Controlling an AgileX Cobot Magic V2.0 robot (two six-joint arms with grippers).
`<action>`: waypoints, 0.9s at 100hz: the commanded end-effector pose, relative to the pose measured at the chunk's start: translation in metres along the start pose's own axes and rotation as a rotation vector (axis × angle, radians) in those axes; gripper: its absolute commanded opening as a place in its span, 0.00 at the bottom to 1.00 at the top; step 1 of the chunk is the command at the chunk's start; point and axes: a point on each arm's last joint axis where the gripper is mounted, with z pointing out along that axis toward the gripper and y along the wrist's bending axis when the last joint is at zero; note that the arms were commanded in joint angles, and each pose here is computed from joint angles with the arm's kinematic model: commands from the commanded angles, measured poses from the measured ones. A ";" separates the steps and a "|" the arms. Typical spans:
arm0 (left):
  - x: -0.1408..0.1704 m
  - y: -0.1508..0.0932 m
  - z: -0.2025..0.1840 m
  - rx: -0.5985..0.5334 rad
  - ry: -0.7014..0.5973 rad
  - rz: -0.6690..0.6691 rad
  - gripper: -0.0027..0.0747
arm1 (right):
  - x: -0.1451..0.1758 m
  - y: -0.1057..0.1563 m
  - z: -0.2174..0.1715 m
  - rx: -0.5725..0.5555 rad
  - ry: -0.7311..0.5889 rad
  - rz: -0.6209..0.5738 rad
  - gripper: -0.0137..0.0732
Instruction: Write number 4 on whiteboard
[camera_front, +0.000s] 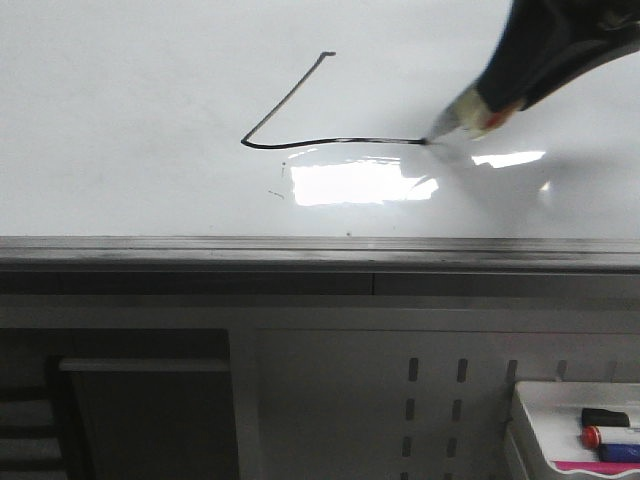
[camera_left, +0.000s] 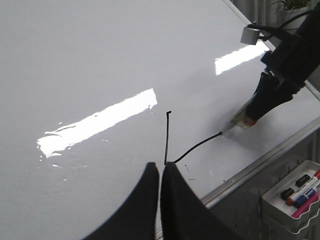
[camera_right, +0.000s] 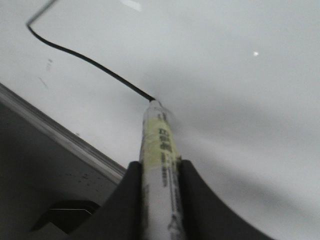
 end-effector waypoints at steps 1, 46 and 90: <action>-0.012 0.006 -0.001 -0.055 -0.064 -0.037 0.01 | -0.004 -0.019 -0.015 0.148 -0.036 -0.054 0.11; -0.013 0.007 -0.001 -0.069 -0.073 -0.037 0.01 | -0.039 0.036 -0.061 0.030 -0.434 -0.153 0.11; -0.013 0.007 -0.001 -0.069 -0.073 -0.037 0.01 | -0.057 0.025 -0.004 0.069 -0.469 -0.129 0.11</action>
